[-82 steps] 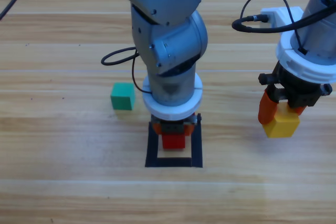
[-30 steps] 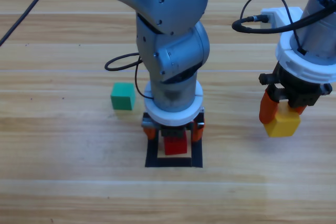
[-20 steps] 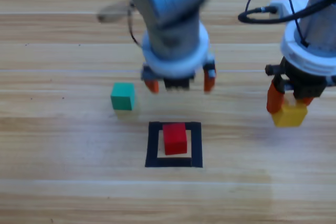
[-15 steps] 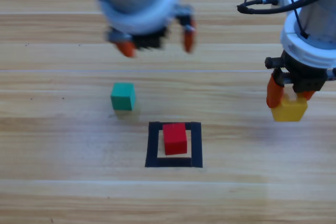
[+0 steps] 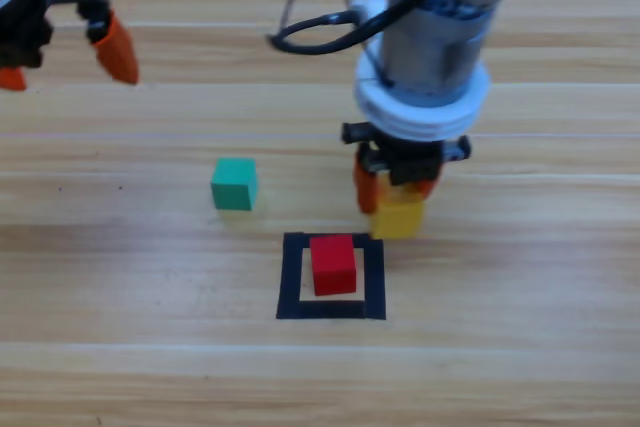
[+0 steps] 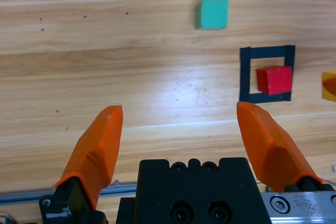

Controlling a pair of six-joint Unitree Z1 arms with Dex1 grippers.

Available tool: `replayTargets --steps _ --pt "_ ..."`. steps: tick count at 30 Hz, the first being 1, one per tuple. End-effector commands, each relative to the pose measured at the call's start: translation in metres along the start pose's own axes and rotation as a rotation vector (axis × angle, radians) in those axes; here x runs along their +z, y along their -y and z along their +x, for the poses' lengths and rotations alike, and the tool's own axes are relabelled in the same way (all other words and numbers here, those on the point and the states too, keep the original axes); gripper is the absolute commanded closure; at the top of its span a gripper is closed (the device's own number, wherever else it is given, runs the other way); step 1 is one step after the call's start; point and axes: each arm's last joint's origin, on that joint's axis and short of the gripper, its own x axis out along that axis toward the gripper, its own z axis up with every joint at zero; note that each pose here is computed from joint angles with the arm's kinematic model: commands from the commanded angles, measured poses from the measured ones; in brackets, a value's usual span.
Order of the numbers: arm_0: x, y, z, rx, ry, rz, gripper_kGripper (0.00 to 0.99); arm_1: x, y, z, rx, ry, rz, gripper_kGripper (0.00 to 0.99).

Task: Stack the blocks in the rectangular block: red at the bottom, yellow in the middle, green on top

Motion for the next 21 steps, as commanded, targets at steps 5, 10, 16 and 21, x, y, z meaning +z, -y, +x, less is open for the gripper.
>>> replayTargets --steps 5,10,16,21 --pt "-0.007 -0.030 0.019 0.002 -0.050 -0.012 0.068 0.000 -0.058 0.058 -0.050 -0.081 -0.063 0.990" --pt "-0.010 -0.035 0.025 -0.003 -0.059 -0.008 0.068 0.001 -0.067 0.069 -0.054 -0.081 -0.071 0.990" --pt "-0.013 -0.037 0.031 -0.010 -0.068 -0.009 0.068 0.003 -0.069 0.077 -0.059 -0.084 -0.070 0.990" --pt "-0.017 -0.038 0.035 -0.018 -0.067 -0.011 0.068 0.004 -0.070 0.082 -0.067 -0.086 -0.070 0.990"
